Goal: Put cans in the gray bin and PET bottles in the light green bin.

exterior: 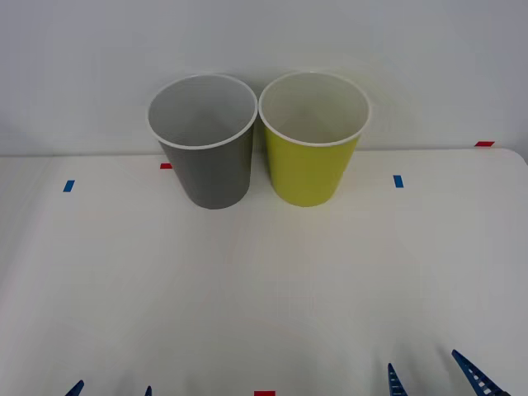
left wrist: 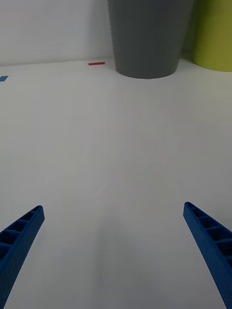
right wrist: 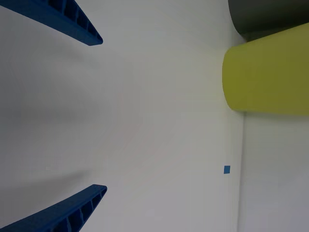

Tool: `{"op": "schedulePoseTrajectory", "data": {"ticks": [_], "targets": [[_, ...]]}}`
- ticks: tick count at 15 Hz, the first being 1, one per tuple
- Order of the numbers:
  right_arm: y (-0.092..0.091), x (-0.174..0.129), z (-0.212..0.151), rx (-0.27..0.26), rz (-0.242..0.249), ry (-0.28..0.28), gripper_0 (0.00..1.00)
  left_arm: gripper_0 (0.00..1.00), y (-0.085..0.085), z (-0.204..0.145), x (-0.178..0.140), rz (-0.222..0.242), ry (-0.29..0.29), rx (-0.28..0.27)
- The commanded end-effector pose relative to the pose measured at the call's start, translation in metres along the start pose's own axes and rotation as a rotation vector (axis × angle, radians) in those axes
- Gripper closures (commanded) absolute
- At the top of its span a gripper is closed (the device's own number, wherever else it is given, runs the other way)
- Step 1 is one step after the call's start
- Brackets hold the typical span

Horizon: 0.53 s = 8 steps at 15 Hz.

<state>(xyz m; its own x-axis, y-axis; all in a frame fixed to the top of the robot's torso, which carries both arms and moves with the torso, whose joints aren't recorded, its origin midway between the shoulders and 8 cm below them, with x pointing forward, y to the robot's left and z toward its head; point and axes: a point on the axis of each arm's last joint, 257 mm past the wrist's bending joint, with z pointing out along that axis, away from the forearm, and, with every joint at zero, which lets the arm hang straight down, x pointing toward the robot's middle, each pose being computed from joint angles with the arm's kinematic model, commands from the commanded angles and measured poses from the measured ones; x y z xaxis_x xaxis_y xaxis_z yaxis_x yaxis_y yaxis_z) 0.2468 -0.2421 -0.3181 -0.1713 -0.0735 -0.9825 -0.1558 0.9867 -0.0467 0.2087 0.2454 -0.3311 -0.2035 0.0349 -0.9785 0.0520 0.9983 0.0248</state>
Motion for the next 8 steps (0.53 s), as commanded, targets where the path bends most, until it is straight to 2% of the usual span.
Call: {"op": "schedulePoseTrajectory", "data": {"ticks": [1, 8], "targets": [[0.0000, 0.0000, 0.0000, 0.000, 0.000, 0.000, 0.00, 0.00, 0.0000, 0.0000, 0.0000, 0.000, 0.000, 0.000], [0.0000, 0.0000, 0.0000, 0.000, 0.000, 0.000, 0.00, 0.00, 0.0000, 0.0000, 0.0000, 0.000, 0.000, 0.000]]}}
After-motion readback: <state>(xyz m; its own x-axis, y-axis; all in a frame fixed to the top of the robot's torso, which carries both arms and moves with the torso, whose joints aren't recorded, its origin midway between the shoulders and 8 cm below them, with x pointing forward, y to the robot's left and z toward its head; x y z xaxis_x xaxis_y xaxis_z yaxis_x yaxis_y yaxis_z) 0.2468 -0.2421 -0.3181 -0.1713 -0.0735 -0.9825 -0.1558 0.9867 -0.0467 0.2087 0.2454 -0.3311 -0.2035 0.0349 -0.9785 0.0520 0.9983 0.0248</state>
